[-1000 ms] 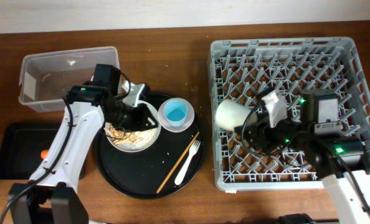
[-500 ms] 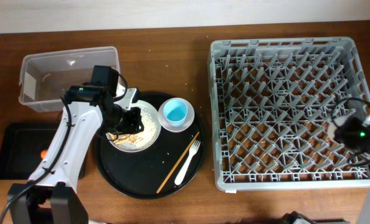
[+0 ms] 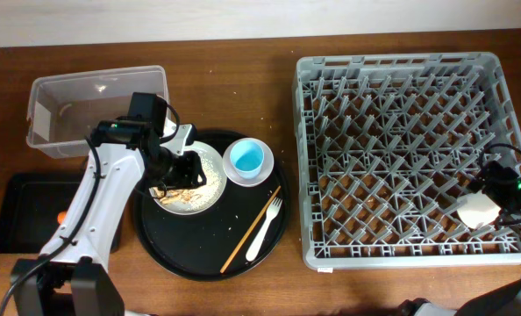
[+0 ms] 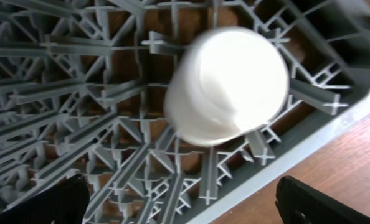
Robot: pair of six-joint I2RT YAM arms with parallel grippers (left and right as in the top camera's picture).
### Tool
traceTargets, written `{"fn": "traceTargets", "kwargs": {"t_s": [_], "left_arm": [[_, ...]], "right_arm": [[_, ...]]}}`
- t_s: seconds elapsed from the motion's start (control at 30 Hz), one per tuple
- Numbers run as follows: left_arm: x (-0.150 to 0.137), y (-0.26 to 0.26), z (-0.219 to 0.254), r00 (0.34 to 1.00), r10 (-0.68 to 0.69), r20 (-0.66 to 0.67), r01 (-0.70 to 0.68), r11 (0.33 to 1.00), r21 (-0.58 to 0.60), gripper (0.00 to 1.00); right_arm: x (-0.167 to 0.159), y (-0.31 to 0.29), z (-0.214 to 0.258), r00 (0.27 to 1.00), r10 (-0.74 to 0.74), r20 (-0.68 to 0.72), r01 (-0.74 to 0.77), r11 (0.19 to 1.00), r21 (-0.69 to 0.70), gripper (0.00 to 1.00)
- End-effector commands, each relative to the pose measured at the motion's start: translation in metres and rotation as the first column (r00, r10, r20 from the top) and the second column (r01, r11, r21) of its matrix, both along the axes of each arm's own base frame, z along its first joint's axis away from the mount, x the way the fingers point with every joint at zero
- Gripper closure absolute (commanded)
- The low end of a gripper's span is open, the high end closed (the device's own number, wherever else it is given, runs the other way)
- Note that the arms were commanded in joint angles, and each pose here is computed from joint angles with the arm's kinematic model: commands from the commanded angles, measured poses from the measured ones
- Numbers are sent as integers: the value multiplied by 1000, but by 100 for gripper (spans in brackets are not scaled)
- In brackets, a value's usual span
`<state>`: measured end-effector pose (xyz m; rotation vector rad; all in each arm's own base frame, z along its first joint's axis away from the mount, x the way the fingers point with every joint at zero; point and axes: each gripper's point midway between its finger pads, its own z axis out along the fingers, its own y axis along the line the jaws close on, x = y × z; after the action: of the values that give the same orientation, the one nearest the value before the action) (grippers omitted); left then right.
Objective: Sort waste into correct bins and load items into the dishwasher rack
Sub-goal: 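Place the white cup upside down in the rack with the right gripper, then grasp the blue cup from the pink bowl with the left gripper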
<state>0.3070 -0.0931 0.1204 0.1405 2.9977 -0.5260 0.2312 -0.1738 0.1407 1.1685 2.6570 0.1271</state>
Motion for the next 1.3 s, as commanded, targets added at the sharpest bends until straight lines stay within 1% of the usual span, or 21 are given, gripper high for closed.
{"fn": "traceTargets", "kwargs": {"t_s": [0.0,0.1,0.13,0.17,0.2,0.27,0.33,0.4,0.47,0.57,0.67,0.77,0.8,0.93,1.0,1.1,1.27], "left_arm": [[2,1,6,1000,-2,21,2,1000,2,58],[4,0,6,999,-4,33,4,1000,-1,57],[6,-3,7,999,-11,43,11,1000,-6,57],[9,-9,8,998,-26,61,27,1000,-12,56],[12,-15,9,996,-43,84,44,999,-14,54],[20,-30,12,987,-80,137,84,996,-20,53],[34,-50,17,969,-111,220,121,992,-32,54],[46,-63,20,963,-81,257,99,993,-58,54],[53,-70,14,968,-36,250,58,995,-81,54],[62,-74,-11,981,0,196,17,996,-85,54],[67,-75,-29,985,0,173,14,997,-75,55],[69,-73,-43,989,1,150,7,998,-57,71],[68,-73,-45,990,1,144,7,999,-54,72],[68,-73,-45,990,1,144,6,999,-53,83],[67,-72,-46,990,1,139,6,999,-52,87],[66,-72,-46,991,1,134,6,999,-50,99],[62,-71,-46,993,11,114,-5,999,-52,99]], "right_arm": [[7,8,6,999,3,44,-5,999,54,2],[17,31,12,992,38,120,-58,984,170,2],[21,42,15,984,86,158,-117,973,200,2],[22,51,16,979,122,164,-156,964,217,2],[22,59,16,977,147,155,-180,957,227,2],[25,78,15,963,228,147,-257,938,232,2],[34,107,15,921,358,153,-385,896,220,2],[39,126,15,890,430,150,-454,866,211,3],[44,145,15,855,495,154,-517,831,203,5],[47,164,15,815,557,159,-579,792,195,7],[47,165,15,813,560,158,-582,790,194,8],[46,161,13,819,558,134,-574,799,179,8],[45,158,12,820,559,122,-572,803,169,8],[45,157,11,821,559,117,-571,804,165,8],[45,157,11,821,559,117,-571,804,166,8],[43,158,11,822,559,112,-570,804,171,8],[42,157,11,823,559,106,-569,804,172,7]]}}
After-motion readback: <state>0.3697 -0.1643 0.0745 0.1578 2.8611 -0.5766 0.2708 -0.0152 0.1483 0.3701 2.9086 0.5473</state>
